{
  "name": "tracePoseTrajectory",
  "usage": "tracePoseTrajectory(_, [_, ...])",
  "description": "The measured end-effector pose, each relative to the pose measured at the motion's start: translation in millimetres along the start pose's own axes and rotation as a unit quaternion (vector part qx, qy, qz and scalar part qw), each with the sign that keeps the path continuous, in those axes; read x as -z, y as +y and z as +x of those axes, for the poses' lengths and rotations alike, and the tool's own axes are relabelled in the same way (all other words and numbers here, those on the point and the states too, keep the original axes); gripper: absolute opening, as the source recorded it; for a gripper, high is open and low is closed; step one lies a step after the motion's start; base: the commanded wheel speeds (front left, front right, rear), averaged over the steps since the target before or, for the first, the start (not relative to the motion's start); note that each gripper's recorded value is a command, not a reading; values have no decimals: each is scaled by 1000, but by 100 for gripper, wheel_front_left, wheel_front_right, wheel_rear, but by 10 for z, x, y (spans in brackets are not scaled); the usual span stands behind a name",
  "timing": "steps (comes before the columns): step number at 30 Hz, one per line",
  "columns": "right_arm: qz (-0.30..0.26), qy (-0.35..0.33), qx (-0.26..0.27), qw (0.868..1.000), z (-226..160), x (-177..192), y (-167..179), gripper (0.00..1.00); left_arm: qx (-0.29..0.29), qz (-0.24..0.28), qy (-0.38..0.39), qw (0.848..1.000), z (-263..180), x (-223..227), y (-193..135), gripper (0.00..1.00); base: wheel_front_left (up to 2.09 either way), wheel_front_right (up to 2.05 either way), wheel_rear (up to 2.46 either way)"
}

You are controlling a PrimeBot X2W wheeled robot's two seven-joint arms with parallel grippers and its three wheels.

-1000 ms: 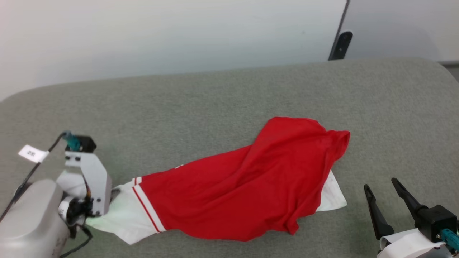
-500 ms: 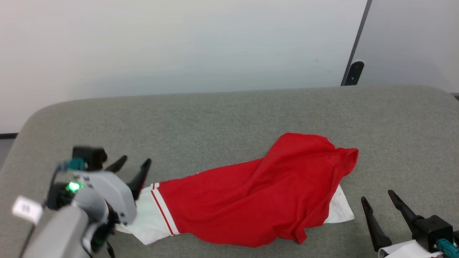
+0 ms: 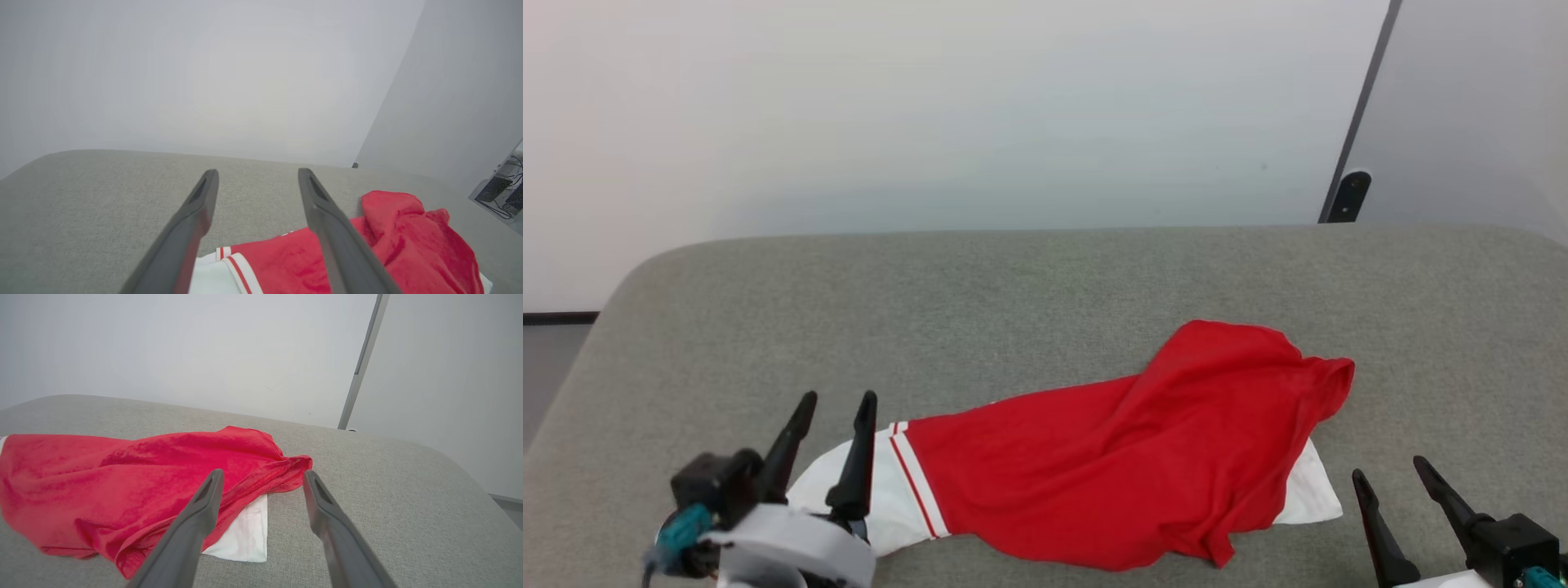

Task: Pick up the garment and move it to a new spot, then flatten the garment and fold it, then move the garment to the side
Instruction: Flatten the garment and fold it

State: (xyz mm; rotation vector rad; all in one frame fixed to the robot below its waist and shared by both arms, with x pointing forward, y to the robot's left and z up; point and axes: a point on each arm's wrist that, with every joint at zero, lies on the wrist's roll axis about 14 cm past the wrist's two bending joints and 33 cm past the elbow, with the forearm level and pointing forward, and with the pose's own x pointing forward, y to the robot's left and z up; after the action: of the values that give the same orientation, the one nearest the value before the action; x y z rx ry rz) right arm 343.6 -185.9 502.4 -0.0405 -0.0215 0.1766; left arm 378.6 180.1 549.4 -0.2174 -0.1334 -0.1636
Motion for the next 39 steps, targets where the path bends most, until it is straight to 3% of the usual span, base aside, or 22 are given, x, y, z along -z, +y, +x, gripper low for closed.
tracePoseTrajectory(12, [-11, -13, 7, 1000, -39, -42, -41, 100, -36, 20, -30, 999, -404, -41, 120, 100, 0, 0, 0])
tracePoseTrajectory(27, [-20, 10, 13, 1000, 24, 3, -147, 100, -25, 8, -28, 999, -313, 58, -35, 100, 0, 0, 0])
tracePoseTrajectory(33, [-24, 69, -18, 997, 342, 37, -136, 100, -33, 6, -26, 999, -284, 69, 9, 100, 0, 0, 0])
tracePoseTrajectory(39, [-50, 169, -70, 982, 684, 138, -94, 100, -34, 0, -18, 999, -291, 125, -5, 100, 0, 0, 0])
